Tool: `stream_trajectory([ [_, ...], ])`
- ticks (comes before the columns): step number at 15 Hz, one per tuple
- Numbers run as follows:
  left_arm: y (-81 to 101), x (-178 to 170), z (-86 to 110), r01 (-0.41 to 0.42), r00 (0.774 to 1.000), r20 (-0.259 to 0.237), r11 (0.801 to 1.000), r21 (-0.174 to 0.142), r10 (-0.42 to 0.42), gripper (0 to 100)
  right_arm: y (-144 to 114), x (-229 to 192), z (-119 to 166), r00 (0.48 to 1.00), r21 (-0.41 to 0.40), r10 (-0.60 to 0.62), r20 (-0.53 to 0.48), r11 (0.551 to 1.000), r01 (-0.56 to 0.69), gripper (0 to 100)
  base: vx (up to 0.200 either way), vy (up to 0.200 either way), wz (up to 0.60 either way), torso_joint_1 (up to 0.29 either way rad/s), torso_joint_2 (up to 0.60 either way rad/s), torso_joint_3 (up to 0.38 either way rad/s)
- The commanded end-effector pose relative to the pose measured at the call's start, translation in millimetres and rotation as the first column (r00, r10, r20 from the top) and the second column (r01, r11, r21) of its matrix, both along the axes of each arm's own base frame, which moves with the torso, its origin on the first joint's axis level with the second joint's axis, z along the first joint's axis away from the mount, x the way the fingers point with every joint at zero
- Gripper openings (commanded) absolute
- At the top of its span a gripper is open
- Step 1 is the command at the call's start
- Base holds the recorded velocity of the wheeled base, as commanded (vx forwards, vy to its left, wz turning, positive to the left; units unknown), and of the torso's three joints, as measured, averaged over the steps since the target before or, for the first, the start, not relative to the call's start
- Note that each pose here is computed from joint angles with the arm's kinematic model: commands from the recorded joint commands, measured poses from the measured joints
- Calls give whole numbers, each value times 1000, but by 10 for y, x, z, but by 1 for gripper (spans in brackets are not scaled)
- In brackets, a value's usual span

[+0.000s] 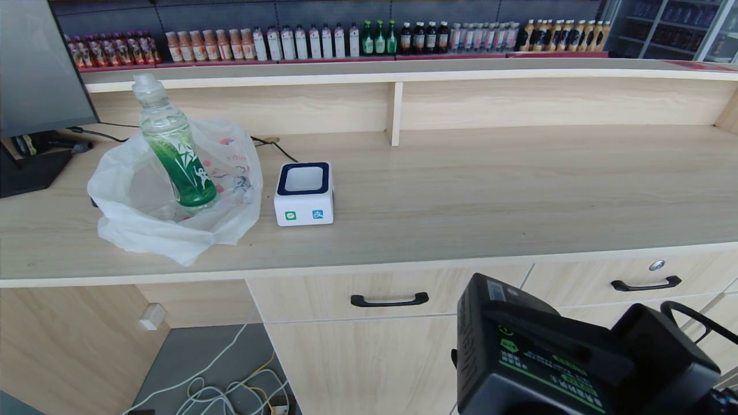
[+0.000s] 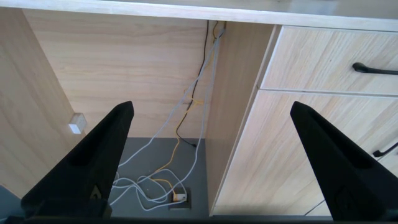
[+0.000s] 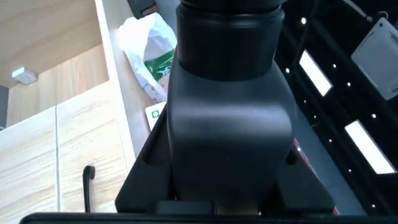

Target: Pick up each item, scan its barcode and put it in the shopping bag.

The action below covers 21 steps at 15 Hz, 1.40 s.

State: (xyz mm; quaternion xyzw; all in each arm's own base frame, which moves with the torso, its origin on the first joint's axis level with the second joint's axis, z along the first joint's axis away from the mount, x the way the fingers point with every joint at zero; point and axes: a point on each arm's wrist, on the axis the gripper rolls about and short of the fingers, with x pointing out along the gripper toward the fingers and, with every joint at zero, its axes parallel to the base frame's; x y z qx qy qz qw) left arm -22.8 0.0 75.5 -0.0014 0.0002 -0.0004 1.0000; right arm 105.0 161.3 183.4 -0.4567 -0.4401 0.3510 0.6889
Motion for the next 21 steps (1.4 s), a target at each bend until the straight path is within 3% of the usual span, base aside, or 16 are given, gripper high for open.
stream_trajectory([
  [1,0,0,0,-1,1000,0,1000,0,1,100,43,21,11,999,-18,-12,53,1000,13,0,0,0,0,0,0,0],
  [5,0,0,0,-1,1000,0,1000,0,1,100,227,103,264,949,5,-75,307,997,77,0,0,0,0,0,0,0],
  [9,0,0,0,-1,1000,0,1000,0,1,100,508,156,247,928,-21,-50,370,998,63,0,0,0,0,0,0,0],
  [11,0,0,0,1,1000,0,1000,0,-1,100,485,117,339,873,-12,-85,481,995,103,0,0,0,0,0,0,0],
  [17,0,0,0,-1,1000,0,1000,0,1,100,505,36,375,796,-20,-95,597,991,134,0,0,0,0,0,0,0],
  [21,0,0,0,1,1000,0,1000,0,-1,100,490,28,364,792,-26,-95,604,990,139,0,0,0,0,0,0,0],
])
